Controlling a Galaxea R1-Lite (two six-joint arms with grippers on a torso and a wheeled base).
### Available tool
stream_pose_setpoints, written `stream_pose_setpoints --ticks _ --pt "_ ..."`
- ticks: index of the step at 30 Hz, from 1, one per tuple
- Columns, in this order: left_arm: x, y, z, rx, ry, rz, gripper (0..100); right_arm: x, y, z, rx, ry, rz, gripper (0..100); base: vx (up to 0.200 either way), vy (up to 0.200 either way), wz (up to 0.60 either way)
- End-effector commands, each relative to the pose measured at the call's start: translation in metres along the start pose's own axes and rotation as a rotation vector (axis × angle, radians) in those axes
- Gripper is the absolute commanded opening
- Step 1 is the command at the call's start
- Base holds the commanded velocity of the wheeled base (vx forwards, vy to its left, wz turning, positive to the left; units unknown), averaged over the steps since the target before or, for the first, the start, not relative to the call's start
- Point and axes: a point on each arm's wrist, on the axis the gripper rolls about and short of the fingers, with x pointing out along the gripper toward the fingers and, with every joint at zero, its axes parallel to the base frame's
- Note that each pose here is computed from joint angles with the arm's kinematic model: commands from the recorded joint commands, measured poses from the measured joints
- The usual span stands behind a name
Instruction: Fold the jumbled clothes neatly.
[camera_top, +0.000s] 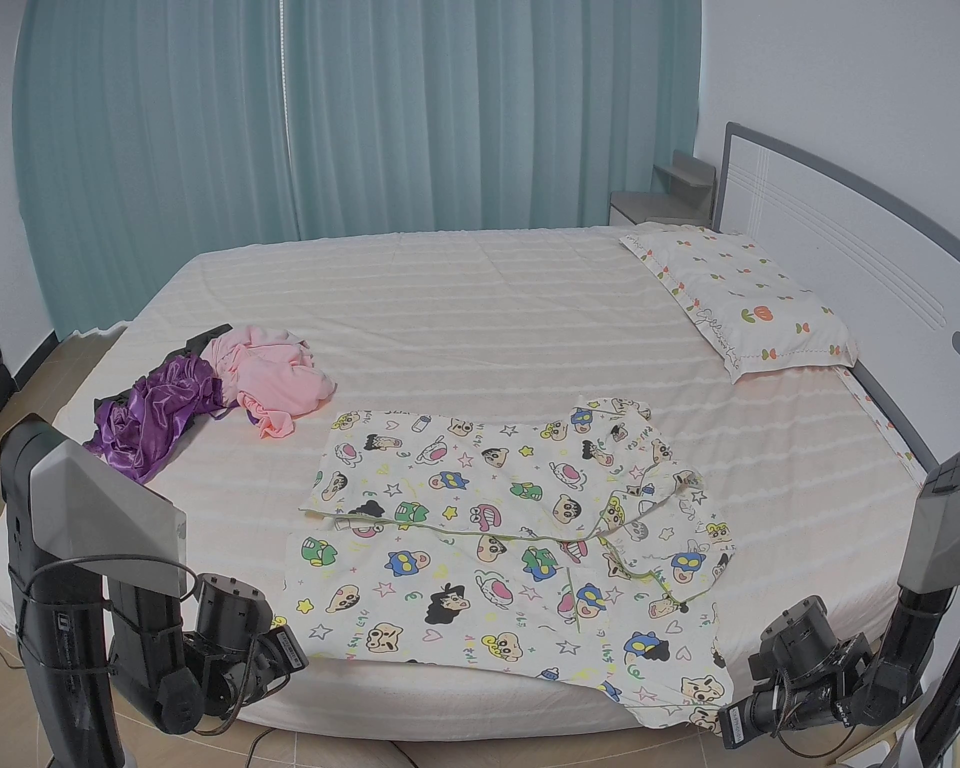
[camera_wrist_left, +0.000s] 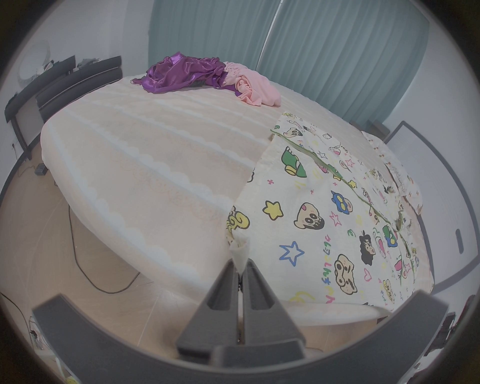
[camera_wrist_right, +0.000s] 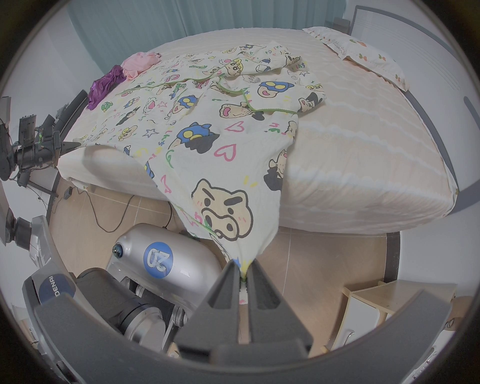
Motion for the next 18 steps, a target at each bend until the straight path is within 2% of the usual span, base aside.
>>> stream_pose_setpoints --ticks 1,11,18 --pt "-0.004 0.002 -0.001 0.005 0.005 0.002 0 -0.005 -0.001 -0.005 -0.007 0.012 0.001 0 0.000 0.000 0.00" --pt "-0.020 0.009 -0.007 0.071 0.053 0.001 0 -0.007 0.002 -0.010 -0.039 0.044 -0.004 0 0.000 0.000 0.00" --pt "-0.024 0.017 -0.015 0.135 0.127 0.058 0 -0.011 0.003 -0.016 -0.077 0.090 -0.008 0 0.000 0.000 0.00"
